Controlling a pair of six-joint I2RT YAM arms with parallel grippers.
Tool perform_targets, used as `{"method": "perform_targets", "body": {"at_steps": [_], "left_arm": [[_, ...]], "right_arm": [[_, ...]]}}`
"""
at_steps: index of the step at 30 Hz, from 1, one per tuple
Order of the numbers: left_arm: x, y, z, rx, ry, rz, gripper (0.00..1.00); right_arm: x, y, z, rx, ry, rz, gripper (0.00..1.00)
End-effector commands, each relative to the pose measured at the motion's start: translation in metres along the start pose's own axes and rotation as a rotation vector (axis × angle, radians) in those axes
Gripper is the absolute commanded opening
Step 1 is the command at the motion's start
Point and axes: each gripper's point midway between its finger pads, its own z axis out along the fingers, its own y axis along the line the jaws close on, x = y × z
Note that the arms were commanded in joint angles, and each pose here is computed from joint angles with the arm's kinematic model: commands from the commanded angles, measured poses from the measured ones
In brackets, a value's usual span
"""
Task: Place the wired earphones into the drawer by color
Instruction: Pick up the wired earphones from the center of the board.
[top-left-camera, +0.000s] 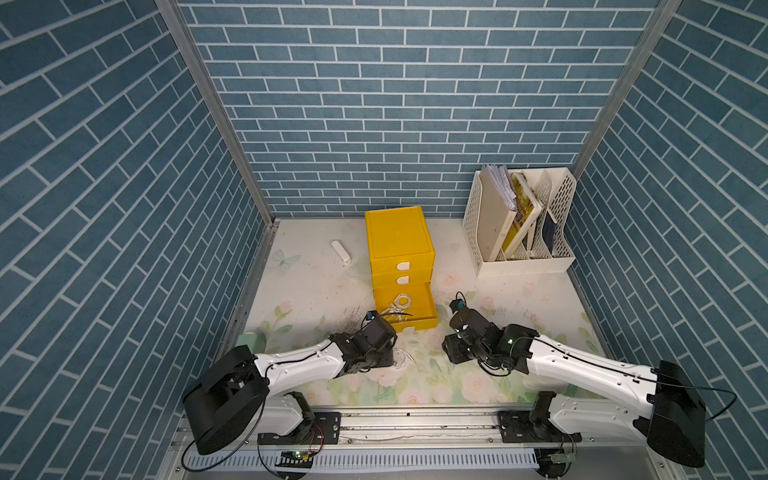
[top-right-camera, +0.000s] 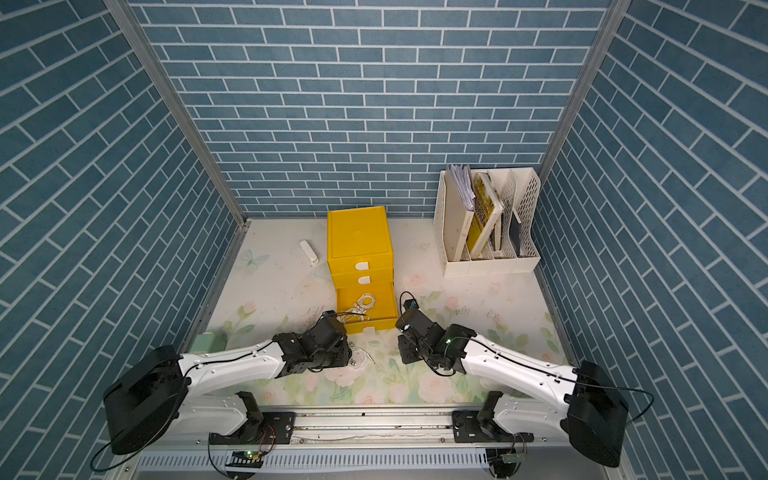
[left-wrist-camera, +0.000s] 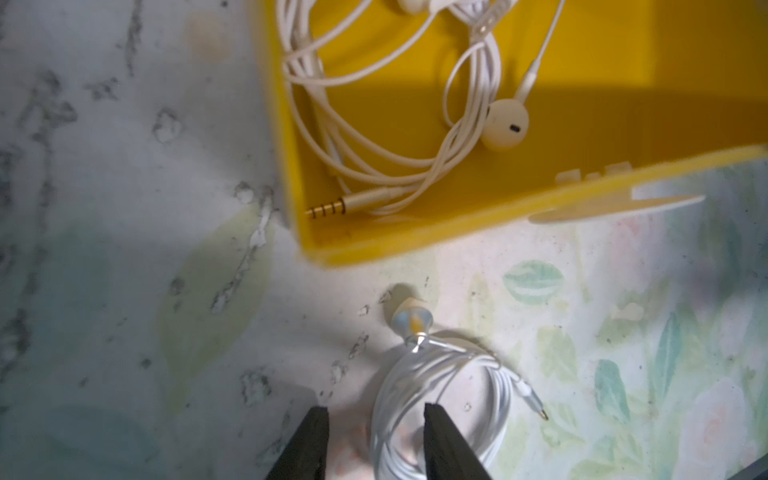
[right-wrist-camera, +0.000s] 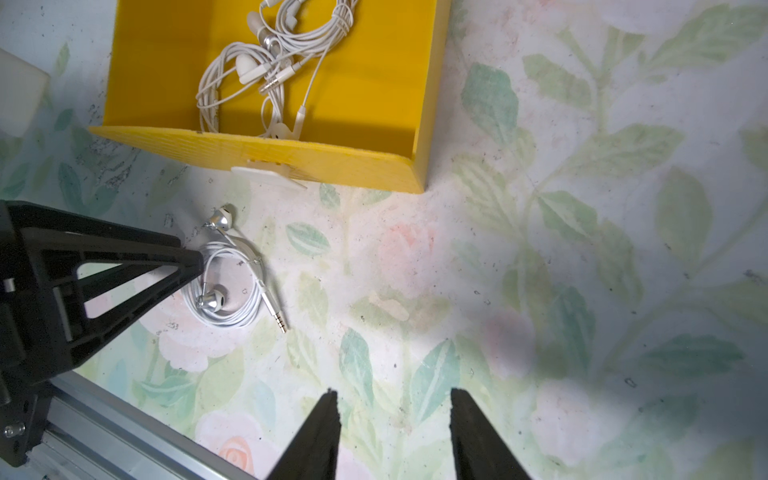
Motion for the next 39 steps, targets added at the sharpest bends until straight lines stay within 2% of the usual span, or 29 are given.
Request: {"method": "perform_targets", "body": {"at_steps": [1,15,24,28,39], "left_arm": [[0.007,0.016,-0.003,-0.048,0.005,-0.010,0.45],[0.019,0.021,0.015,-0.082,0.073,0.040,0.42],[0.030,0.028,0.023,-0.143,0.142,0.101,0.32],[0.033,0.032,0.025,-0.176,0.159,0.127,0.23],[0.024,0.021,0.022,-0.174,0.118,0.140,0.08]], "right_arm": [[0.004,-0.008,0.000,0.026,0.007,0.013,0.46],[0.004,-0.007,0.001,0.026,0.010,0.012,0.46],[0.006,-0.010,0.001,0.028,0.008,0.015,0.46],[0.008,-0.011,0.002,0.030,0.009,0.012,0.46],[0.008,-0.013,0.001,0.037,0.005,0.008,0.46]]}}
